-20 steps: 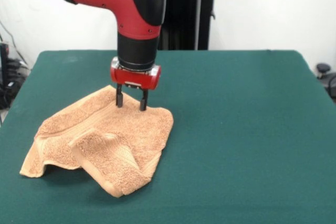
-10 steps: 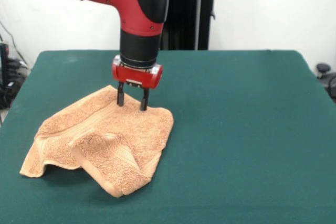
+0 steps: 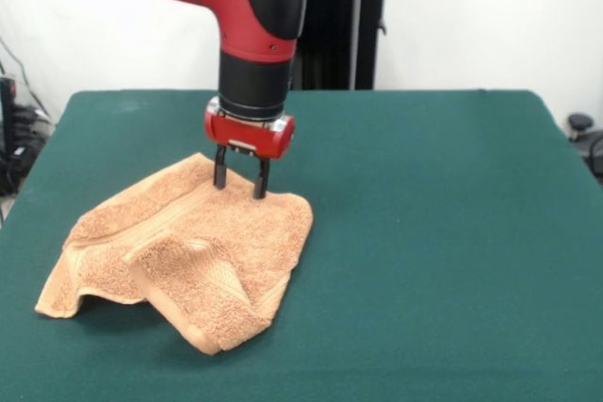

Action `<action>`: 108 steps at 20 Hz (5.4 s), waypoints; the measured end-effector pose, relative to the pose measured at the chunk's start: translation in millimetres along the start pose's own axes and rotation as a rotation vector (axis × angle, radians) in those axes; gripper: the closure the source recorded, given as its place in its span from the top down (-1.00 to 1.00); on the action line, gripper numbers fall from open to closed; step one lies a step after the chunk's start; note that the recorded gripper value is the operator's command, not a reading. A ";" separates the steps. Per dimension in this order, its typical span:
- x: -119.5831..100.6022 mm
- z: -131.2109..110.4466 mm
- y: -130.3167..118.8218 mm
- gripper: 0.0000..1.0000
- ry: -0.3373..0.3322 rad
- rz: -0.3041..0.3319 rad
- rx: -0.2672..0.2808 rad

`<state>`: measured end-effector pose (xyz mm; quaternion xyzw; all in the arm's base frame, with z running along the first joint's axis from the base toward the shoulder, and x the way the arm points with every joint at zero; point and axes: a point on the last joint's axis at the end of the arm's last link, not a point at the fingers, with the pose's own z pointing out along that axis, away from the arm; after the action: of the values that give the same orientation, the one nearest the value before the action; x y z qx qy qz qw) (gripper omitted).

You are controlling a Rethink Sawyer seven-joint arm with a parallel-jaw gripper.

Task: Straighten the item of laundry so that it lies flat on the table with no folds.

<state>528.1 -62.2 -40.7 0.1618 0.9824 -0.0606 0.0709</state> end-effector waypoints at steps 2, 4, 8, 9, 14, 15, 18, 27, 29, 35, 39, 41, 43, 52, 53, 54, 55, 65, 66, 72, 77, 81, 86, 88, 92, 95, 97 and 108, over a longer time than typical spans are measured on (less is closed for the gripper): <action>0.2 -0.1 0.3 1.00 0.001 0.009 0.000; 0.8 -0.3 0.9 1.00 0.003 0.025 0.001; 2.0 -0.8 2.2 1.00 0.006 0.059 0.000; 2.1 -0.9 2.4 1.00 0.006 0.065 0.000; 5.7 -2.3 8.6 1.00 0.019 0.110 -0.001; 6.4 -2.7 10.6 1.00 0.022 0.115 -0.001; 9.0 -3.9 17.8 1.00 0.028 0.131 -0.002; 14.6 -5.8 33.4 1.00 0.035 0.191 -0.004; 14.8 -6.0 36.4 1.00 0.033 0.211 -0.005; 16.7 -7.0 48.4 1.00 0.028 0.289 -0.003; 16.9 -7.7 56.3 1.00 0.029 0.329 -0.009; 17.2 -8.6 64.4 1.00 0.032 0.368 -0.018; 17.7 -9.7 71.5 1.00 0.034 0.397 -0.024; 19.1 -12.5 95.8 1.00 0.042 0.460 -0.050; 19.4 -12.9 98.7 1.00 0.043 0.464 -0.052; 20.0 -13.7 103.5 1.00 0.043 0.467 -0.056; 20.4 -14.2 107.0 1.00 0.044 0.469 -0.059; 26.9 -16.9 127.3 1.00 0.047 0.444 -0.075; 27.0 -16.9 126.7 1.00 0.047 0.441 -0.076; 31.5 -16.7 110.5 1.00 0.045 0.373 -0.082; 31.3 -27.7 92.1 1.00 0.082 0.339 -0.074; 25.2 -48.6 74.8 1.00 0.132 0.324 -0.063; 15.6 -77.4 48.1 1.00 0.193 0.319 -0.045; 11.7 -82.8 38.7 1.00 0.204 0.320 -0.042; 1.2 -82.6 16.5 1.00 0.194 0.320 -0.033; -7.6 -74.9 0.7 1.00 0.179 0.309 -0.024; -19.2 -62.6 -20.5 1.00 0.160 0.293 -0.011; -59.7 -9.2 -134.7 1.00 0.087 0.280 0.056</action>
<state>539.0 -206.0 -9.2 0.3016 0.9503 -0.0704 0.0312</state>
